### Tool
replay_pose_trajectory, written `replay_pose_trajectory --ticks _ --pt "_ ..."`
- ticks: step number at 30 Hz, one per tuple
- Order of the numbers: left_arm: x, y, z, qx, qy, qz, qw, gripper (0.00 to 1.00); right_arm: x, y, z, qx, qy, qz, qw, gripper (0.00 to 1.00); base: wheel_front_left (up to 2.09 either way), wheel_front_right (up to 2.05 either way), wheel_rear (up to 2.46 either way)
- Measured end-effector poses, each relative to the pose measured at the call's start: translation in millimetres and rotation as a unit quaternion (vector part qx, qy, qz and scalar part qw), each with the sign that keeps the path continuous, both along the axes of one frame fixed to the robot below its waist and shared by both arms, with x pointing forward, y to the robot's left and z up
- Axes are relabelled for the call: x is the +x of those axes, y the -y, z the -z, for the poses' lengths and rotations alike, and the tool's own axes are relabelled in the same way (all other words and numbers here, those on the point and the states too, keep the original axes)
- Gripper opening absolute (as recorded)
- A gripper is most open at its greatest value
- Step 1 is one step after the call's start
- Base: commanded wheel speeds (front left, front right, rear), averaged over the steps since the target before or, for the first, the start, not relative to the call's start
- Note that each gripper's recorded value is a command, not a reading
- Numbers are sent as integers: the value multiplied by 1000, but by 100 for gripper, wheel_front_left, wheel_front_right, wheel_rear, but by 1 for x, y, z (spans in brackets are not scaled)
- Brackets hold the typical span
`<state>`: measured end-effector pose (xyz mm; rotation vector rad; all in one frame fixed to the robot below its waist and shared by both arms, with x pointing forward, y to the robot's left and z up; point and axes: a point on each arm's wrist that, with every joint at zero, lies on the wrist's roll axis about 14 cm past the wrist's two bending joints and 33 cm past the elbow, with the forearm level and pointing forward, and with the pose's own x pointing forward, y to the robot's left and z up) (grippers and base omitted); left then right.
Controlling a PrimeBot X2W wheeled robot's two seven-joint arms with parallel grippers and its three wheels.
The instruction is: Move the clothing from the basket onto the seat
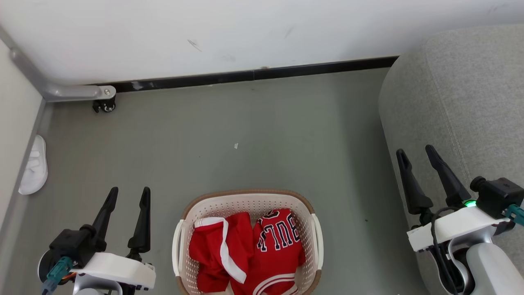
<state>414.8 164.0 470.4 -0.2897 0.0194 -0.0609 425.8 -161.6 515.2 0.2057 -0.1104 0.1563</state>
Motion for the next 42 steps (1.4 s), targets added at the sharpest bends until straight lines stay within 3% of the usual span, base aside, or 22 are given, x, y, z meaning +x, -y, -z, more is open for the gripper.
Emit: replay_pose_trajectory --ticks 42 --pt "46 66 96 3 -108 103 989 100 53 13 43 -4 -32 22 999 100 0 0 0"
